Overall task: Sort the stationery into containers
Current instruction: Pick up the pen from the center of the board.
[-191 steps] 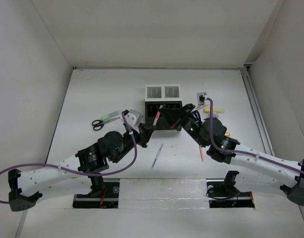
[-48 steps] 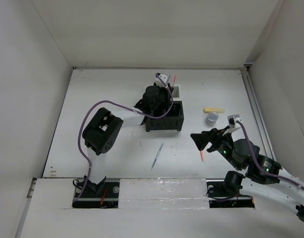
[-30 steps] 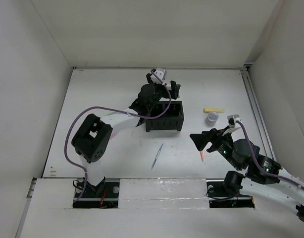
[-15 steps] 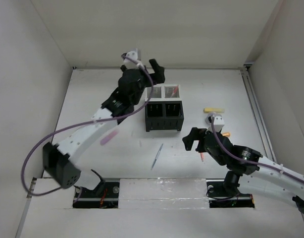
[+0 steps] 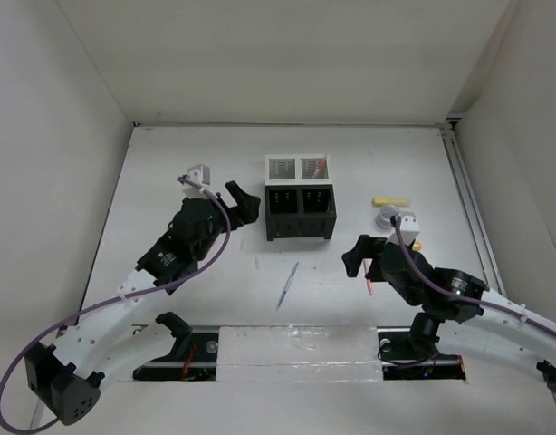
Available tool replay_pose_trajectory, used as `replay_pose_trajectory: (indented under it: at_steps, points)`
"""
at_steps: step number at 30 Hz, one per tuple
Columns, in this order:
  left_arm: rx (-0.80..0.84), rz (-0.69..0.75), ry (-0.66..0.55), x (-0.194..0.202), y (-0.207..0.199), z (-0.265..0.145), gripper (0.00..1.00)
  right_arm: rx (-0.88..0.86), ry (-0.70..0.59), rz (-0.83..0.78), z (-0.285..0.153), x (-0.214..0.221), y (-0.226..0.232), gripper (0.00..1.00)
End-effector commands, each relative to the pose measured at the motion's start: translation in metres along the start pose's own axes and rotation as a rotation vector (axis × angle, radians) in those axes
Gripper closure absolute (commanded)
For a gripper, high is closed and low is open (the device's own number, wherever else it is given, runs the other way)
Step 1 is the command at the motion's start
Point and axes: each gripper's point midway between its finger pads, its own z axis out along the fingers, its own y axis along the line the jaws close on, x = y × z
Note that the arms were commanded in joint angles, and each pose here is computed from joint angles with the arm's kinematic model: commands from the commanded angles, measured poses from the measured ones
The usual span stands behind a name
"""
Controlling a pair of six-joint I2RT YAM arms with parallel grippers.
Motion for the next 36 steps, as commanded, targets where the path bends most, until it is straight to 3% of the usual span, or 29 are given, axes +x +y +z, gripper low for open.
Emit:
replay_pose_trajectory:
  at_steps: [1,7,11,15,24,33,36]
  points:
    - [-0.002,0.047,0.196,0.058,0.013,-0.009,0.0,-0.05,-0.094,0.027,-0.023,-0.036,0.005,0.01]
    - [-0.036,0.138,0.369,0.115,0.014,-0.025,0.0,-0.048,-0.125,-0.001,-0.049,-0.059,-0.005,0.01]
    - [-0.062,0.278,0.452,0.155,-0.004,-0.038,0.0,-0.045,-0.143,-0.029,-0.061,-0.073,-0.007,0.01]
    - [-0.15,0.411,0.572,0.204,0.014,-0.03,0.0,-0.069,-0.155,-0.032,-0.068,-0.082,-0.003,0.01]
    - [-0.11,0.514,0.673,0.261,0.012,-0.023,0.02,-0.109,-0.149,-0.06,-0.071,-0.081,0.002,0.01]
    - [-0.154,0.589,0.735,0.288,0.028,-0.021,0.19,-0.134,-0.163,-0.051,-0.071,-0.082,0.005,0.02]
    - [-0.178,0.611,0.754,0.296,0.037,-0.021,0.34,-0.147,-0.164,-0.046,-0.072,-0.083,0.008,0.02]
